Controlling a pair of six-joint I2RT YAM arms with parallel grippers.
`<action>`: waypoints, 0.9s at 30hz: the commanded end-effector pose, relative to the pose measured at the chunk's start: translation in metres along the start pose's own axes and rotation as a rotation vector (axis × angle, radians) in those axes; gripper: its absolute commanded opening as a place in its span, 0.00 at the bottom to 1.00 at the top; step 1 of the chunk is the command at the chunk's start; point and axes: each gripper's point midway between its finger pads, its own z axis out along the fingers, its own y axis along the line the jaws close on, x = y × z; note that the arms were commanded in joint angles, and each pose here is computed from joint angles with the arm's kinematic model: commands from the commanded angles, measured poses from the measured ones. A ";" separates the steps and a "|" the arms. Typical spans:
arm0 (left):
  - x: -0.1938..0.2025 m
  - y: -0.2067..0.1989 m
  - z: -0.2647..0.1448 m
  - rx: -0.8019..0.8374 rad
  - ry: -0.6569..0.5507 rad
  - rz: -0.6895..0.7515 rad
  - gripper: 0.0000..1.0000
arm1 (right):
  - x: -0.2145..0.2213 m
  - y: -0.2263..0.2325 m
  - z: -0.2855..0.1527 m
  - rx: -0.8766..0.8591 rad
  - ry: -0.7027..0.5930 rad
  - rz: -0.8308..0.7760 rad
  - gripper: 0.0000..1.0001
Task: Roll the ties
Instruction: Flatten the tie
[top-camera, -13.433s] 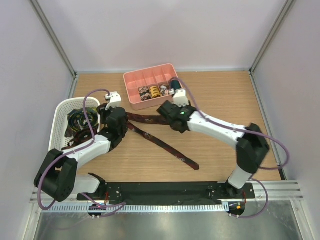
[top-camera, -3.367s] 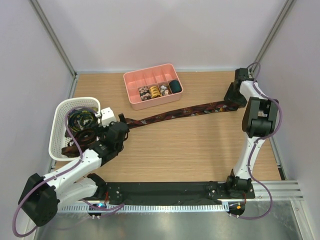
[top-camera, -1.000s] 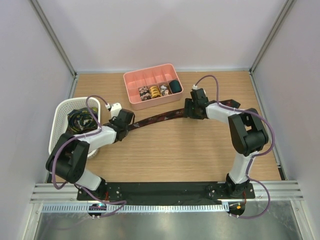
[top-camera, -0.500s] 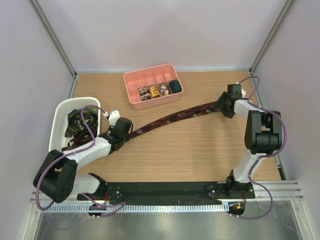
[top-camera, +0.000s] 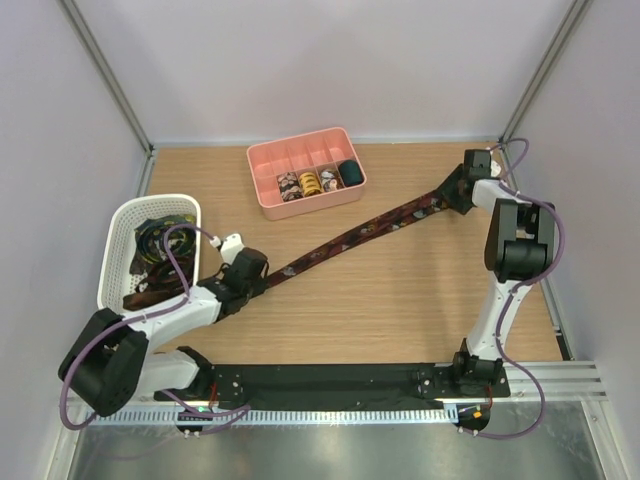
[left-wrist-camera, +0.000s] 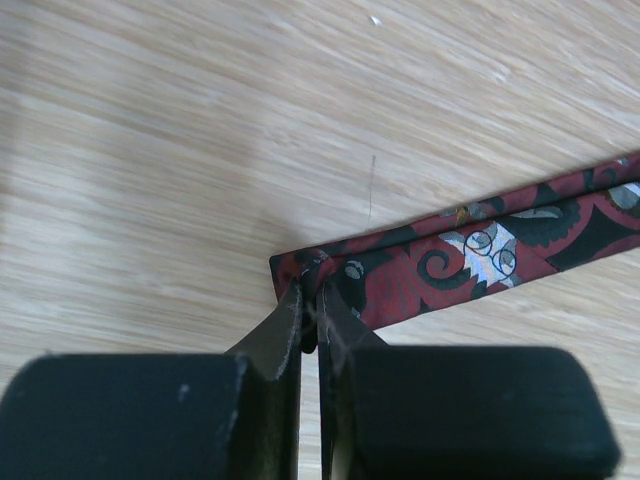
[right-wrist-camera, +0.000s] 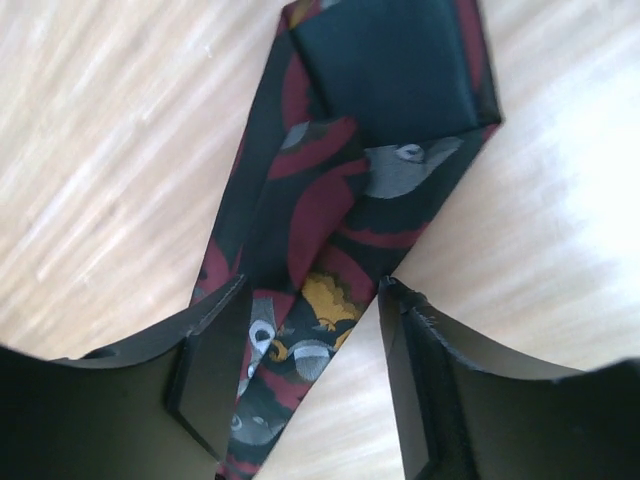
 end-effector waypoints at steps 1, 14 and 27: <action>0.013 -0.012 -0.001 0.045 0.015 -0.058 0.00 | -0.003 -0.010 0.017 0.054 0.023 0.018 0.60; 0.032 -0.007 0.006 0.007 0.045 -0.010 0.09 | -0.026 0.009 0.055 0.036 0.023 0.005 0.52; 0.012 0.003 -0.011 -0.028 -0.016 -0.009 0.19 | -0.018 0.050 -0.038 -0.042 -0.079 -0.143 0.72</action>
